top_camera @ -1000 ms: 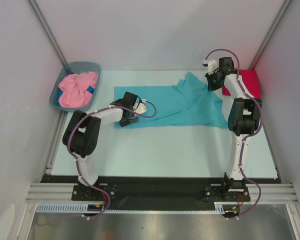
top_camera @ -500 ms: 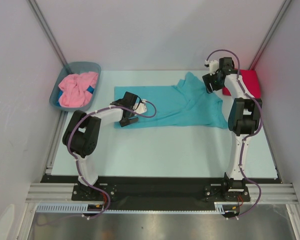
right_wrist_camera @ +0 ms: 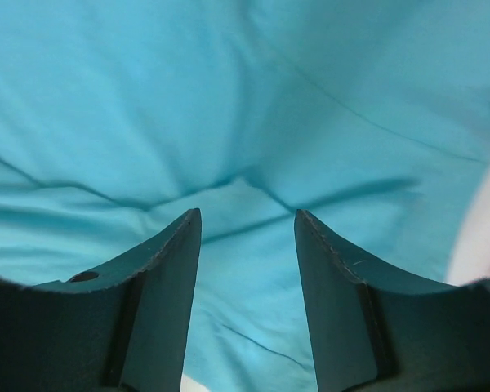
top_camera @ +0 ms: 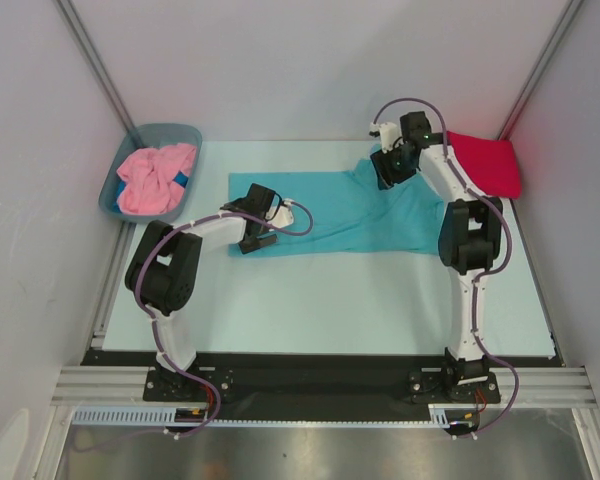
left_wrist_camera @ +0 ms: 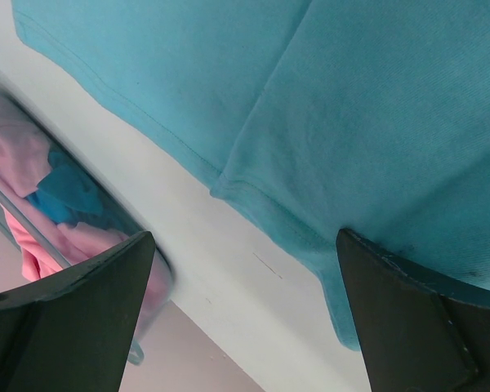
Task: Fold and stack the t-shirts
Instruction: Fold the tshirt
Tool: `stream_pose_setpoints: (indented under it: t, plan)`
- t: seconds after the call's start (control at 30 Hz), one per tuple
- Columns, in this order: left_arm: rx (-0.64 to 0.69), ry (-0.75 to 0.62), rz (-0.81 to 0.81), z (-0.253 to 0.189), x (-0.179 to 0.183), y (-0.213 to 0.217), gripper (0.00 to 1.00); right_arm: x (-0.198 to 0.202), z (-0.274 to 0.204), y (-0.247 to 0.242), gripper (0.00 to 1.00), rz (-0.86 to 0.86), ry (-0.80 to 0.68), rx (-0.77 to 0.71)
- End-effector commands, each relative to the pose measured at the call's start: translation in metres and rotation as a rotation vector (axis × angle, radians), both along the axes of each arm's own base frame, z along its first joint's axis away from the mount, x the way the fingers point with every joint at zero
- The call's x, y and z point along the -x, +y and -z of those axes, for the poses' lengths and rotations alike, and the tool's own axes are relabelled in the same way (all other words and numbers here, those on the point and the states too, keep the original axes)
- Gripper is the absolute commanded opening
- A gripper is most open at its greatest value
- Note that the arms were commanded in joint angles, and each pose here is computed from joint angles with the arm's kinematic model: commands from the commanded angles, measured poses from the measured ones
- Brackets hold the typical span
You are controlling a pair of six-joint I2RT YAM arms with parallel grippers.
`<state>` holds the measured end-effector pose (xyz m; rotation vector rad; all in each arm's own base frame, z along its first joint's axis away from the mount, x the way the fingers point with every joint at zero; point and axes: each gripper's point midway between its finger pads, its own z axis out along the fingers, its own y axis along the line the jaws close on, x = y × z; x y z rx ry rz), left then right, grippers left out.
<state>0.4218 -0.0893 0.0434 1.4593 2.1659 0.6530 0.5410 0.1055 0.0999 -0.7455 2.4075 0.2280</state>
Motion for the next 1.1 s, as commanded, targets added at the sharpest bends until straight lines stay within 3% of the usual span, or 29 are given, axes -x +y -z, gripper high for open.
stream_pose_setpoints:
  t: [0.0,0.4,1.07]
  plan:
    - [0.026,-0.04,0.013,-0.017,0.002,-0.007,1.0,0.013,0.011,0.011,0.53,0.005,0.064,-0.05]
    - [0.041,-0.052,0.016,-0.022,0.004,-0.008,1.0,0.021,0.036,0.017,0.45,0.013,0.098,-0.066]
    - [0.043,-0.05,0.025,-0.021,0.006,-0.014,1.0,0.012,0.054,0.028,0.45,0.034,0.077,-0.067]
